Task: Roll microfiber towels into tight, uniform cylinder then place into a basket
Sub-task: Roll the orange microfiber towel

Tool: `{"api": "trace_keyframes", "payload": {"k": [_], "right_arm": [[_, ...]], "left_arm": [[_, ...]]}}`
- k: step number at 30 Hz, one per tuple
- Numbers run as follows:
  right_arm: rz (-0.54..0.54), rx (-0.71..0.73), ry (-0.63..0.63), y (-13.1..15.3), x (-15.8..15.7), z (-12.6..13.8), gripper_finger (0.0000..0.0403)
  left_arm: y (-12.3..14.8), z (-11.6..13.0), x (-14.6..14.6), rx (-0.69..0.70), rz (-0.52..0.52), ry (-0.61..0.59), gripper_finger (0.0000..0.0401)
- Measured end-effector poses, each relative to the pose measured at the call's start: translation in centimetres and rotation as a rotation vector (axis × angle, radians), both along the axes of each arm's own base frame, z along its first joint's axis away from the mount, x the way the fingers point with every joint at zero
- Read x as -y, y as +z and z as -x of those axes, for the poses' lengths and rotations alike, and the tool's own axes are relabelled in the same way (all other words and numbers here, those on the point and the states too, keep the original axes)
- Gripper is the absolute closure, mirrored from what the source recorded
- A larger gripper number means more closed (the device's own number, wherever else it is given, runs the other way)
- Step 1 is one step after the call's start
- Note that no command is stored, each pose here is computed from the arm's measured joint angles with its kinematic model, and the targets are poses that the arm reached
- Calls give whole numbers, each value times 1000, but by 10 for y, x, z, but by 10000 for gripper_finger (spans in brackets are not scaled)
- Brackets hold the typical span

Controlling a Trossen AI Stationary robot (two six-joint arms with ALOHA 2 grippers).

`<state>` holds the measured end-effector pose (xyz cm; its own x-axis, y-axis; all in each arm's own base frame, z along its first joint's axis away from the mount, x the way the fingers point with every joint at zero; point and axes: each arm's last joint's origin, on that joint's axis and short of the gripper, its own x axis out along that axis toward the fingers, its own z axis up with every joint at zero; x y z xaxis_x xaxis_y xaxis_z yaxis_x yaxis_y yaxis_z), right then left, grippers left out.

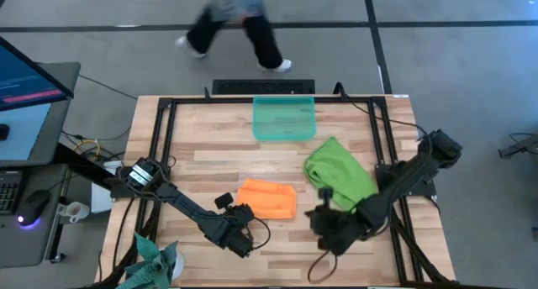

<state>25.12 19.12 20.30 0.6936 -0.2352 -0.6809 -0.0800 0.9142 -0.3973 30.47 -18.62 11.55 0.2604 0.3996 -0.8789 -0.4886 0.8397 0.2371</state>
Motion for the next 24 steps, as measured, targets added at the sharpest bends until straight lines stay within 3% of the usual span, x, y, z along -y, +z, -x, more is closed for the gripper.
{"api": "trace_keyframes", "payload": {"k": [3, 7, 17, 24], "right_arm": [[48, 33, 98, -9, -11, -11, 371], [72, 52, 118, -23, -8, -30, 376], [-59, 0, 46, -51, 21, -66, 396], [-167, -137, 15, -72, 35, -70, 394]], "left_arm": [[0, -1, -1, -1, 3, 4, 359], [0, -1, -1, -3, 7, 4, 359], [0, -1, -1, -3, 7, 5, 359], [0, -1, -1, -2, 7, 6, 359]]}}
